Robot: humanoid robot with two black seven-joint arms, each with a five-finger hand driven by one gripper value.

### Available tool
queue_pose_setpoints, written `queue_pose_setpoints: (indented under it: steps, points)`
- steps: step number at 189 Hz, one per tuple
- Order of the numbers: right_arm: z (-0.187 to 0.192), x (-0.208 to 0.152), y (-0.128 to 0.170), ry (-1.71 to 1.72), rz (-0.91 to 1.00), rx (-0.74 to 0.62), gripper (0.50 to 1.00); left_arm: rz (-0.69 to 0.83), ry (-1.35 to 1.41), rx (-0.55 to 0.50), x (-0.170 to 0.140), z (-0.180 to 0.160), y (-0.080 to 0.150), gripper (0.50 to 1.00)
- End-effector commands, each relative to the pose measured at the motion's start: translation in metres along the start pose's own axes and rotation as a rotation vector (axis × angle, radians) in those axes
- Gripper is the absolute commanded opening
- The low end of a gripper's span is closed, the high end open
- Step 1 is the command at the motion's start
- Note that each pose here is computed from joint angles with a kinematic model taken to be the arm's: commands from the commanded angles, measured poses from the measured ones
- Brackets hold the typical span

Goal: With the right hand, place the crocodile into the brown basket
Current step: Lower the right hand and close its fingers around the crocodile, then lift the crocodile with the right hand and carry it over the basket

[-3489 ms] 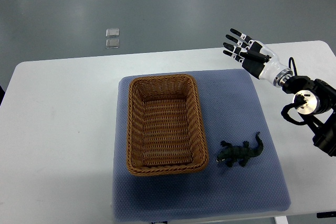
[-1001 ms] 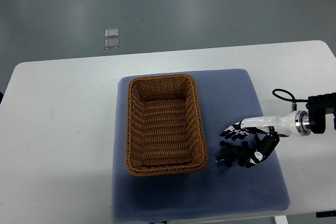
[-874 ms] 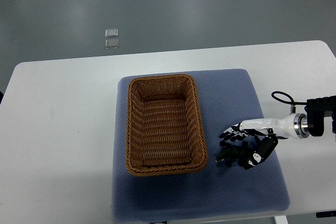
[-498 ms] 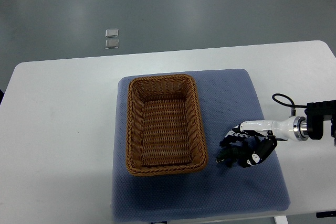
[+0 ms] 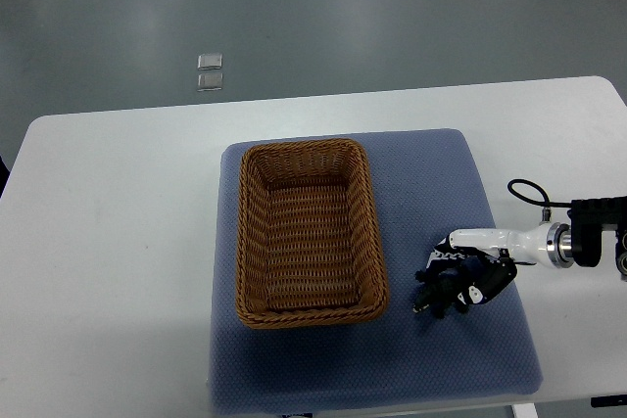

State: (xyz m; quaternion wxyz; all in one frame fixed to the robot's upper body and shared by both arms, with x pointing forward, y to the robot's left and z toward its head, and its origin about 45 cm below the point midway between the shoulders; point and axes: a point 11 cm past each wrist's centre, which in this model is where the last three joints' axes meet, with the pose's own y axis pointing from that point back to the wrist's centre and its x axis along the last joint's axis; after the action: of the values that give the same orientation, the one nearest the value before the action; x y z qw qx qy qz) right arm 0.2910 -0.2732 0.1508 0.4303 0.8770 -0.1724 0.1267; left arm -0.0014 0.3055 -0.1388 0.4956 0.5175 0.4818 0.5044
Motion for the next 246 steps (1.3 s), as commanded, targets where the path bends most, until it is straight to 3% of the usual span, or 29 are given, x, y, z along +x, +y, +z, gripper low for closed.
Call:
queue_pose_setpoints:
  steps: [1,63,136,189,218,246]
  points:
    - [0.001,0.002,0.0,0.013,0.018,0.001,0.5,0.002,0.0,0.0,0.0,0.0,0.0,1.0]
    - [0.0,0.016,0.008,0.025,0.051,-0.006,0.5,0.002,-0.003,0.002,0.001,0.0,0.0,1.0]
    - [-0.02,0.078,0.047,0.103,0.153,-0.011,0.5,0.0,-0.005,0.001,0.0,0.0,0.0,1.0]
    - [-0.054,0.117,0.067,0.17,0.21,0.028,0.5,-0.003,-0.005,0.001,-0.001,0.0,0.0,1.0]
    - [-0.083,0.132,0.067,0.196,0.233,0.09,0.5,-0.003,-0.003,0.0,-0.001,0.0,0.0,1.0]
    - [-0.115,0.13,0.042,0.217,0.205,0.175,0.5,-0.003,-0.005,0.001,-0.001,0.0,0.0,1.0]
